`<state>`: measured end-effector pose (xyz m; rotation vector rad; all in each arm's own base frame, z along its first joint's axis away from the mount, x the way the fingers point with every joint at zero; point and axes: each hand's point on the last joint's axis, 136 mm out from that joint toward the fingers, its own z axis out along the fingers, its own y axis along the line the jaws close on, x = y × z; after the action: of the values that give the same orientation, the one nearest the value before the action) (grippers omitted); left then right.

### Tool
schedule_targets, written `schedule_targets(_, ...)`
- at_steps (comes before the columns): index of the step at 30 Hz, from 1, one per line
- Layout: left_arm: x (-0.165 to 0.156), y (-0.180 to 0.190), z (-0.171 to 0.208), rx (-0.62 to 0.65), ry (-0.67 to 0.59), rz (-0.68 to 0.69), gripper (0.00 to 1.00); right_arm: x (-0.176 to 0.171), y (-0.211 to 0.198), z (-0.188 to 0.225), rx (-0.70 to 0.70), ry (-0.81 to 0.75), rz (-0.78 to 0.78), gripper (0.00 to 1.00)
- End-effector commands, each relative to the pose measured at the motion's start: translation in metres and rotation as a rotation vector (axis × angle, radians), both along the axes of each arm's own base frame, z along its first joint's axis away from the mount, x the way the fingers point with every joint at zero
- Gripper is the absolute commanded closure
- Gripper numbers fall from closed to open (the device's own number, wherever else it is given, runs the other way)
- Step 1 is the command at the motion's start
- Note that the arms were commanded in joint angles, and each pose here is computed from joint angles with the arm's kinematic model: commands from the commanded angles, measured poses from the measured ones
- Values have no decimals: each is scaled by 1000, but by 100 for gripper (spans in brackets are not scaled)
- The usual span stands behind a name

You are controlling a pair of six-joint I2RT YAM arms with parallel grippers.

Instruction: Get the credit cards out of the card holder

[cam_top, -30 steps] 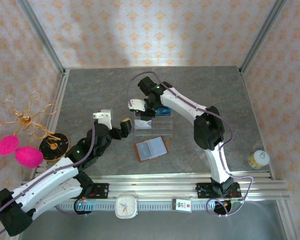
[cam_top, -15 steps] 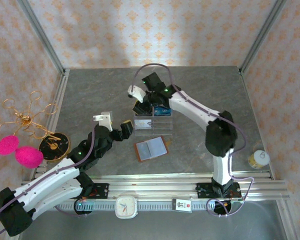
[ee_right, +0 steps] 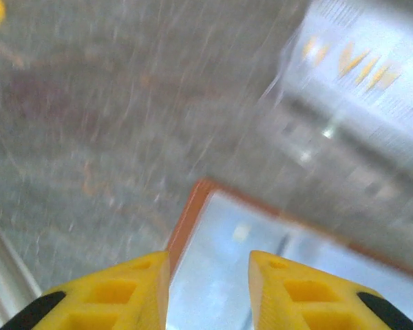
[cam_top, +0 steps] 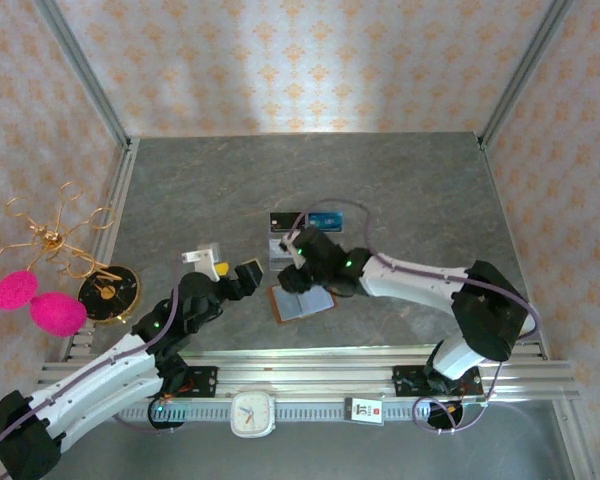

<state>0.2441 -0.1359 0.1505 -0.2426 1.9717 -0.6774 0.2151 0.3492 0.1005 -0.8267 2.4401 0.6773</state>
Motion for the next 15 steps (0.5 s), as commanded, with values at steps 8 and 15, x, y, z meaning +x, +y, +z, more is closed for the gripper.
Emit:
schedule_targets(8,-4,2,-2,-45,22,9,7,-24,3,-59,-248,-28,-78,64)
schedule_targets(15,-5,-3,-7,-42,39,-19,8,-33,0,-84,-371,-44,-53,63)
